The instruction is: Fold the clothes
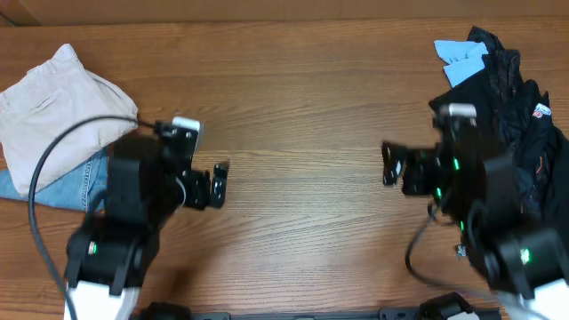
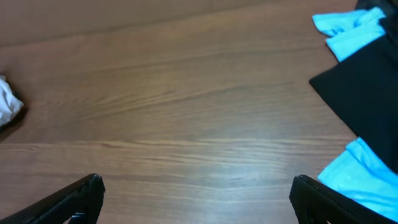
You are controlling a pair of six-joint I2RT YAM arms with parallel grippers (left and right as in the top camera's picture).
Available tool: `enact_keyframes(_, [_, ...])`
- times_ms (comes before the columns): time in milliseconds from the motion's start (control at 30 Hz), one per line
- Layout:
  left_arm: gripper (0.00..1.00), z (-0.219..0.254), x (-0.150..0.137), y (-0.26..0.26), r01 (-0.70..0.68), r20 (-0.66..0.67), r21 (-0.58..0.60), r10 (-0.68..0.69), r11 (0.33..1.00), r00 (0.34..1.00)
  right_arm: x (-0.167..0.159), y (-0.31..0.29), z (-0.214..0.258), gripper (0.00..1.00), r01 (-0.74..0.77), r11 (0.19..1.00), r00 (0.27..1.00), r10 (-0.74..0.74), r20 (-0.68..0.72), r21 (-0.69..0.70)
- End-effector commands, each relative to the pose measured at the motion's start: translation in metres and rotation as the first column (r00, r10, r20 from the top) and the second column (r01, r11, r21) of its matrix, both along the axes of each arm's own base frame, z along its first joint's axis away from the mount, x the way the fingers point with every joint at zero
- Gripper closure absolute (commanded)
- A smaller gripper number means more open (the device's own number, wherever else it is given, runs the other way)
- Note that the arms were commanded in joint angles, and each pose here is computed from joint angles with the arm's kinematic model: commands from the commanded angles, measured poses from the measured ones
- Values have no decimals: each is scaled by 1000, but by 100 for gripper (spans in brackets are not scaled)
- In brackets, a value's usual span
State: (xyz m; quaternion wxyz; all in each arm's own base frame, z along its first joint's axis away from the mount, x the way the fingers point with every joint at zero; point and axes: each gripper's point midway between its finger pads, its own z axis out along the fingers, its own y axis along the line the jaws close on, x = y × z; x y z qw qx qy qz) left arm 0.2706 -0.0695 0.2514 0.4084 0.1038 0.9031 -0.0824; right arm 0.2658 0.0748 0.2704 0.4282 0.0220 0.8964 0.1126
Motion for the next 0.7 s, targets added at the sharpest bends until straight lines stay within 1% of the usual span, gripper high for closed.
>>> enact_keyframes(0, [0, 5, -13, 15, -72, 63, 15, 71, 997, 995, -20, -15, -17, 0, 43, 999, 998, -43, 49, -5])
enact_keyframes(100, [0, 5, -22, 35, -183, 114, 26, 178, 983, 977, -32, -28, -27, 0, 85, 996, 992, -83, 91, -19])
enact_keyframes(200, [0, 2, -22, 41, -216, 144, 32, 209, 976, 967, -35, -33, -29, 0, 105, 994, 990, -102, 94, -32])
enact_keyframes(300, [0, -5, -20, 38, -199, 133, 27, 194, 980, 972, -37, -34, -34, 0, 103, 994, 992, -100, 72, -41])
enact_keyframes(367, [0, -8, -20, 33, -165, 126, 38, 159, 986, 979, -39, -34, -38, 0, 103, 993, 994, -100, 52, -50])
enact_keyframes(500, [0, -3, -19, 14, -24, 151, 45, 17, 999, 988, -45, -36, -46, 0, 100, 993, 995, -100, 17, -65])
enact_keyframes(567, [0, 2, -15, 14, -24, 177, 53, 14, 998, 984, -47, -37, -48, 0, 100, 993, 995, -99, 6, -70])
enact_keyframes(667, [0, 7, -5, 21, -65, 208, 68, 50, 996, 977, -47, -37, -48, 0, 100, 993, 995, -99, 5, -71])
